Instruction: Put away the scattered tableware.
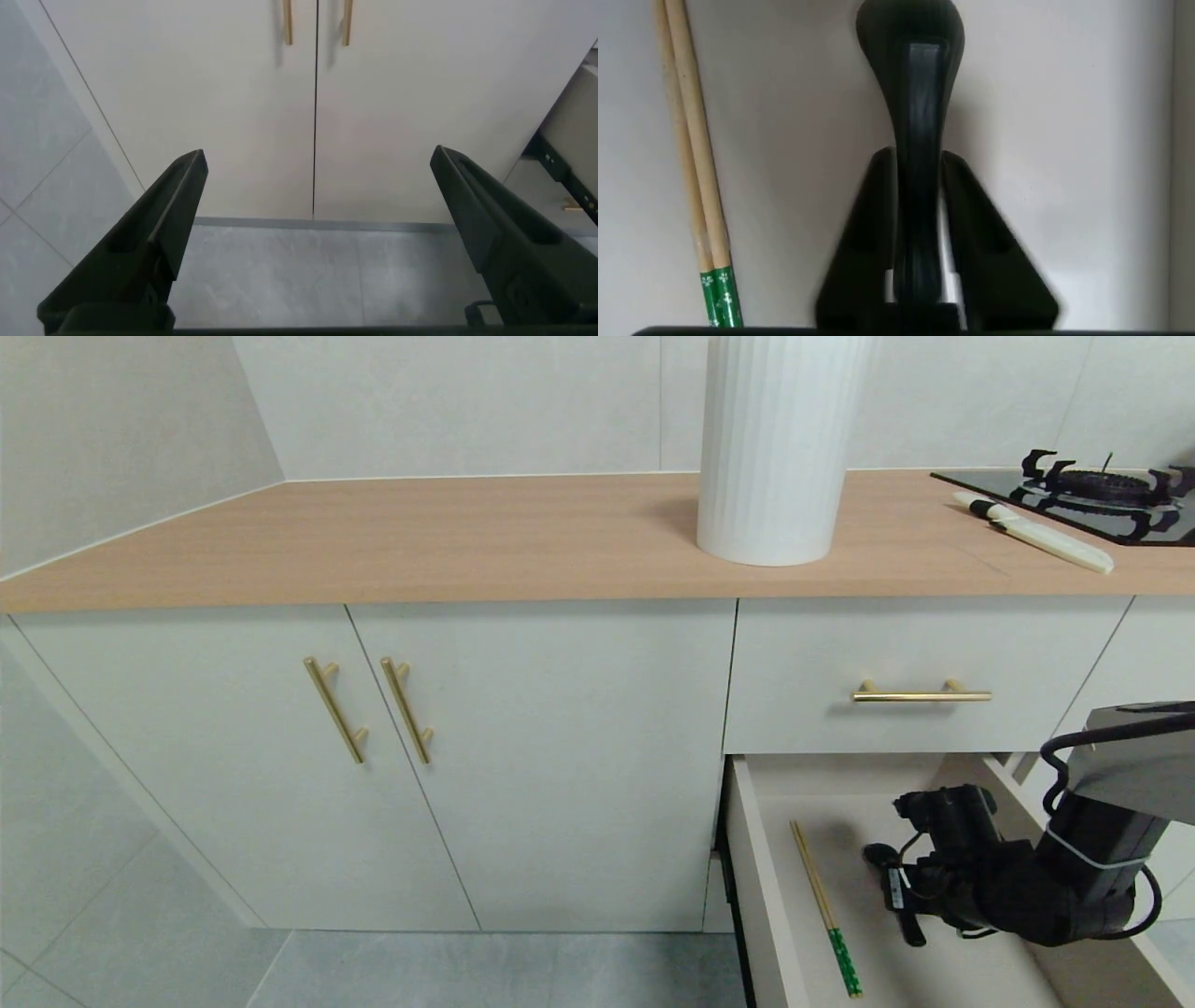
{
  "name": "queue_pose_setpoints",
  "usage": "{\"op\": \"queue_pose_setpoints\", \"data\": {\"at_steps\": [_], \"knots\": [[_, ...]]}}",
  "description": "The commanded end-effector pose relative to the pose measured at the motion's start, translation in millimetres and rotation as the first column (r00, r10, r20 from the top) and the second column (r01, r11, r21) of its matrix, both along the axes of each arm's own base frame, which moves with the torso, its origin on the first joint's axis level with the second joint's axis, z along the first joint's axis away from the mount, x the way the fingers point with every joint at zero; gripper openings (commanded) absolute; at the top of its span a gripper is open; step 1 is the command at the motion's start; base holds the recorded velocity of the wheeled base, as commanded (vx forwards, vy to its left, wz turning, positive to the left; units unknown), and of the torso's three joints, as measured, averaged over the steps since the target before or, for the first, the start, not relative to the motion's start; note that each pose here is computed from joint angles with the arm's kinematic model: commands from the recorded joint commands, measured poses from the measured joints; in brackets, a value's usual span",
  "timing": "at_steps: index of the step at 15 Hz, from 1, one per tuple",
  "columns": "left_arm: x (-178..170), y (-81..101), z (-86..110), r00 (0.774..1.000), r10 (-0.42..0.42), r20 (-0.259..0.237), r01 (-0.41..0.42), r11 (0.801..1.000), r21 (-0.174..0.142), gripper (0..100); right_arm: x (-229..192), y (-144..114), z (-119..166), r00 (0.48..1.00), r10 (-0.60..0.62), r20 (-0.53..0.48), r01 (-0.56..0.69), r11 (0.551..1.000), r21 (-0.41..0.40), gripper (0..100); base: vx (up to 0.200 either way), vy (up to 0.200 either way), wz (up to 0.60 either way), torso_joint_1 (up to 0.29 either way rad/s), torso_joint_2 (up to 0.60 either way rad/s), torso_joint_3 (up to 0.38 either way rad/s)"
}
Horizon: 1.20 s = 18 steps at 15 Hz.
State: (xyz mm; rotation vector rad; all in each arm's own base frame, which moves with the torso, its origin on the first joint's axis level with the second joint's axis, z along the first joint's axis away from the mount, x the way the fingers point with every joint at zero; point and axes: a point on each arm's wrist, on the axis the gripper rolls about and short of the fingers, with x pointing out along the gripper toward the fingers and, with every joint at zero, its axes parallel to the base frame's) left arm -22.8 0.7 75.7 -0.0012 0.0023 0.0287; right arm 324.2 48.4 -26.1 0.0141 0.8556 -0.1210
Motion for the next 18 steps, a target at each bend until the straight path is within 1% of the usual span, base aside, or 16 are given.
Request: {"op": "queue_pose_setpoints", "data": {"at_steps": [1, 2, 4, 5, 6, 7, 9, 11, 13, 14, 15, 18], "knots": [[0.0, 0.0, -0.1, 1.0, 0.0, -0.001, 0.0, 1.0, 0.0, 100, 0.3, -0.3, 4.0, 1.0, -0.001, 0.012, 0.001, 1.0, 0.002, 100, 0.0, 0.0, 0.0, 0.0, 0.0, 0.0], [0.0, 0.0, -0.1, 1.0, 0.0, -0.001, 0.0, 1.0, 0.0, 100, -0.4, -0.5, 9.9, 1.0, -0.002, 0.027, 0.002, 1.0, 0.004, 100, 0.0, 0.0, 0.0, 0.0, 0.0, 0.0], [0.0, 0.0, -0.1, 1.0, 0.0, -0.001, 0.0, 1.0, 0.0, 100, -4.9, -1.1, 33.8, 0.996, -0.003, 0.086, 0.002, 1.0, 0.016, 100, 0.0, 0.0, 0.0, 0.0, 0.0, 0.0], [0.0, 0.0, -0.1, 1.0, 0.0, -0.001, 0.0, 1.0, 0.0, 100, -10.0, -5.4, 62.4, 0.987, -0.014, 0.158, 0.01, 1.0, 0.026, 100, 0.0, 0.0, 0.0, 0.0, 0.0, 0.0], [0.0, 0.0, -0.1, 1.0, 0.0, -0.001, 0.0, 1.0, 0.0, 100, -13.3, -7.9, 73.0, 0.984, -0.019, 0.176, 0.015, 0.999, 0.028, 100, 0.0, 0.0, 0.0, 0.0, 0.0, 0.0], [0.0, 0.0, -0.1, 1.0, 0.0, -0.001, 0.0, 1.0, 0.0, 100, -30.7, -12.1, 106.6, 0.982, -0.022, 0.187, 0.016, 0.999, 0.034, 100, 0.0, 0.0, 0.0, 0.0, 0.0, 0.0], [0.0, 0.0, -0.1, 1.0, 0.0, -0.001, 0.0, 1.0, 0.0, 100, -55.2, -15.2, 147.3, 0.985, -0.014, 0.173, 0.007, 0.999, 0.04, 100, 0.0, 0.0, 0.0, 0.0, 0.0, 0.0], [0.0, 0.0, -0.1, 1.0, 0.0, -0.001, 0.0, 1.0, 0.0, 100, -86.7, -16.2, 178.1, 0.992, 0.012, 0.129, -0.019, 0.999, 0.047, 100, 0.0, 0.0, 0.0, 0.0, 0.0, 0.0], [0.0, 0.0, -0.1, 1.0, 0.0, -0.001, 0.0, 1.0, 0.0, 100, -112.4, -18.4, 205.4, 0.996, 0.044, 0.074, -0.049, 0.996, 0.07, 100, 0.0, 0.0, 0.0, 0.0, 0.0, 0.0], [0.0, 0.0, -0.1, 1.0, 0.0, -0.001, 0.0, 1.0, 0.0, 100, -118.5, -18.9, 214.0, 0.997, 0.05, 0.058, -0.055, 0.996, 0.076, 100, 0.0, 0.0, 0.0, 0.0, 0.0, 0.0], [0.0, 0.0, -0.1, 1.0, 0.0, -0.001, 0.0, 1.0, 0.0, 100, -133.4, -17.7, 227.0, 0.996, 0.086, 0.01, -0.087, 0.992, 0.097, 100, 0.0, 0.0, 0.0, 0.0, 0.0, 0.0], [0.0, 0.0, -0.1, 1.0, 0.0, -0.001, 0.0, 1.0, 0.001, 100, -150.1, -14.9, 234.7, 0.991, 0.129, -0.02, -0.127, 0.986, 0.105, 100, 0.0, 0.0, 0.0, 0.0, 0.0, 0.0]]}}
